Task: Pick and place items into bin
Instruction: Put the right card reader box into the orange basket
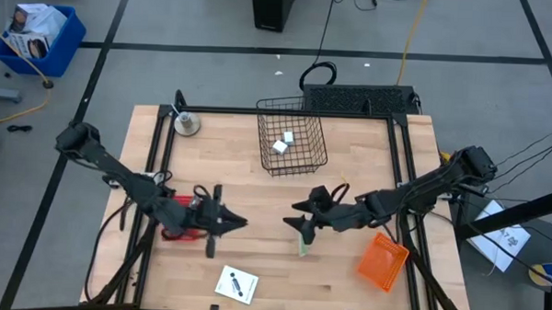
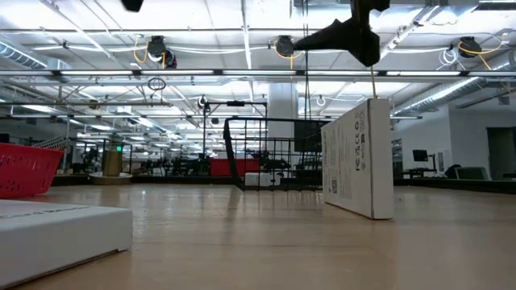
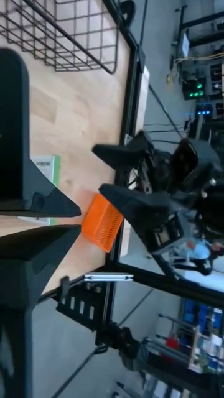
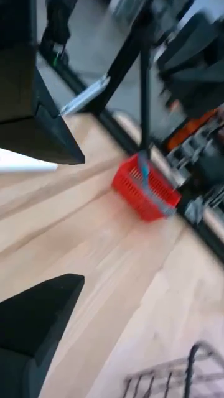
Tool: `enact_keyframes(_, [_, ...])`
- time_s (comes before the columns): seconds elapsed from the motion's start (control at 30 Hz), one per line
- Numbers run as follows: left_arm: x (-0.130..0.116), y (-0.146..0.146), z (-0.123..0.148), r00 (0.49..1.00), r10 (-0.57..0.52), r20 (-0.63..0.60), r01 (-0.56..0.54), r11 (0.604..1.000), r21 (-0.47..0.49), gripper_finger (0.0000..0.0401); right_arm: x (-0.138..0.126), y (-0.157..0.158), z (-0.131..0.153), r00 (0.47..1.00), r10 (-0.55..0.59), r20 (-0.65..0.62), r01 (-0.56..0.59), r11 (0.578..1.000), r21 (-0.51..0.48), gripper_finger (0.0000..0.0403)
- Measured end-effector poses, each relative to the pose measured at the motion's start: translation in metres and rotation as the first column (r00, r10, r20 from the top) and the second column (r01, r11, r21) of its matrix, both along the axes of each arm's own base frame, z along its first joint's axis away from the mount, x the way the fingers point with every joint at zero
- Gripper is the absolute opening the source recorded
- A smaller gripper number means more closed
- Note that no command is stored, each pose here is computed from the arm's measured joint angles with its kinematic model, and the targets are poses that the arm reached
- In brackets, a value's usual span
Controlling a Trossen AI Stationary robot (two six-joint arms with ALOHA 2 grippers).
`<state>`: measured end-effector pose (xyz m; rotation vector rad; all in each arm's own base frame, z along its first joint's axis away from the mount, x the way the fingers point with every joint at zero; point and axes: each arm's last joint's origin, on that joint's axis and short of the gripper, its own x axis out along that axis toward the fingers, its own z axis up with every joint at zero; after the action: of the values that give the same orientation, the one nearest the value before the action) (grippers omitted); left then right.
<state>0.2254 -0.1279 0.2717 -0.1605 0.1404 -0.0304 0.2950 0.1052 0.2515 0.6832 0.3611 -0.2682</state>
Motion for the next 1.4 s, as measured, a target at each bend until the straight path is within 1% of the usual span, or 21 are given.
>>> enact_keyframes(0.1, [-0.01, 0.007, -0.009, 1.0, 0.0, 0.01, 0.0, 1.0, -0.009, 0.0035, 0.001, -0.002, 0.008, 0.997, -0.03, -0.071, 0.031, 0.999, 0.017, 0.0292])
enact_keyframes(0.2, [-0.015, 0.01, -0.012, 1.0, 0.0, 0.012, 0.0, 1.0, -0.011, 0.0035, 0.003, -0.001, 0.017, 0.986, -0.056, -0.155, 0.06, 0.998, 0.024, 0.0291])
enact_keyframes(0.33, [-0.016, 0.01, -0.016, 1.0, -0.006, -0.001, 0.006, 1.0, -0.004, 0.0035, 0.011, 0.002, 0.016, 0.954, -0.087, -0.288, 0.102, 0.994, 0.039, 0.0291])
enact_keyframes(0.4, [-0.016, 0.009, -0.016, 1.0, -0.028, 0.001, 0.028, 1.0, -0.01, 0.0035, 0.019, 0.003, 0.016, 0.932, -0.074, -0.354, 0.11, 0.991, 0.082, 0.0291])
enact_keyframes(0.5, [-0.017, 0.008, -0.016, 0.999, -0.054, -0.002, 0.054, 0.999, -0.007, 0.0035, 0.028, 0.005, 0.009, 0.881, -0.044, -0.471, 0.133, 0.979, 0.157, 0.029])
enact_keyframes(0.6, [-0.018, 0.005, -0.016, 0.997, -0.071, -0.003, 0.071, 0.997, 0.01, 0.0035, 0.036, 0.006, -0.002, 0.803, 0.008, -0.596, 0.164, 0.958, 0.235, 0.029])
enact_keyframes(0.7, [-0.02, 0.002, -0.017, 0.996, -0.091, -0.007, 0.091, 0.995, 0.037, 0.0035, 0.036, 0.005, -0.012, 0.729, 0.052, -0.682, 0.213, 0.93, 0.299, 0.029])
enact_keyframes(0.77, [-0.021, 0.0, -0.018, 0.994, -0.104, -0.017, 0.104, 0.993, 0.053, 0.0035, 0.034, 0.003, -0.015, 0.69, 0.07, -0.72, 0.237, 0.919, 0.316, 0.029])
enact_keyframes(0.83, [-0.023, -0.002, -0.018, 0.993, -0.116, -0.022, 0.117, 0.991, 0.059, 0.0035, 0.032, 0.002, -0.015, 0.671, 0.062, -0.739, 0.256, 0.916, 0.31, 0.029])
enact_keyframes(0.9, [-0.024, -0.004, -0.018, 0.992, -0.126, -0.024, 0.127, 0.99, 0.062, 0.0035, 0.031, 0.002, -0.015, 0.666, 0.072, -0.743, 0.253, 0.915, 0.315, 0.029])
enact_keyframes(1.03, [-0.025, -0.005, -0.019, 0.991, -0.13, -0.034, 0.133, 0.988, 0.077, 0.0035, 0.035, 0.003, -0.014, 0.692, 0.091, -0.716, 0.229, 0.913, 0.337, 0.029])
enact_keyframes(1.13, [-0.025, -0.005, -0.019, 0.991, -0.13, -0.033, 0.132, 0.988, 0.075, 0.0035, 0.035, 0.003, -0.014, 0.693, 0.091, -0.715, 0.224, 0.916, 0.334, 0.029])
enact_keyframes(1.3, [-0.025, -0.005, -0.019, 0.991, -0.13, -0.034, 0.132, 0.988, 0.074, 0.0035, 0.035, 0.002, -0.014, 0.702, 0.066, -0.709, 0.23, 0.921, 0.314, 0.029])
enact_keyframes(1.4, [-0.025, -0.004, -0.02, 0.991, -0.129, -0.041, 0.132, 0.988, 0.077, 0.0035, 0.036, 0.001, -0.014, 0.712, 0.028, -0.701, 0.236, 0.931, 0.277, 0.029])
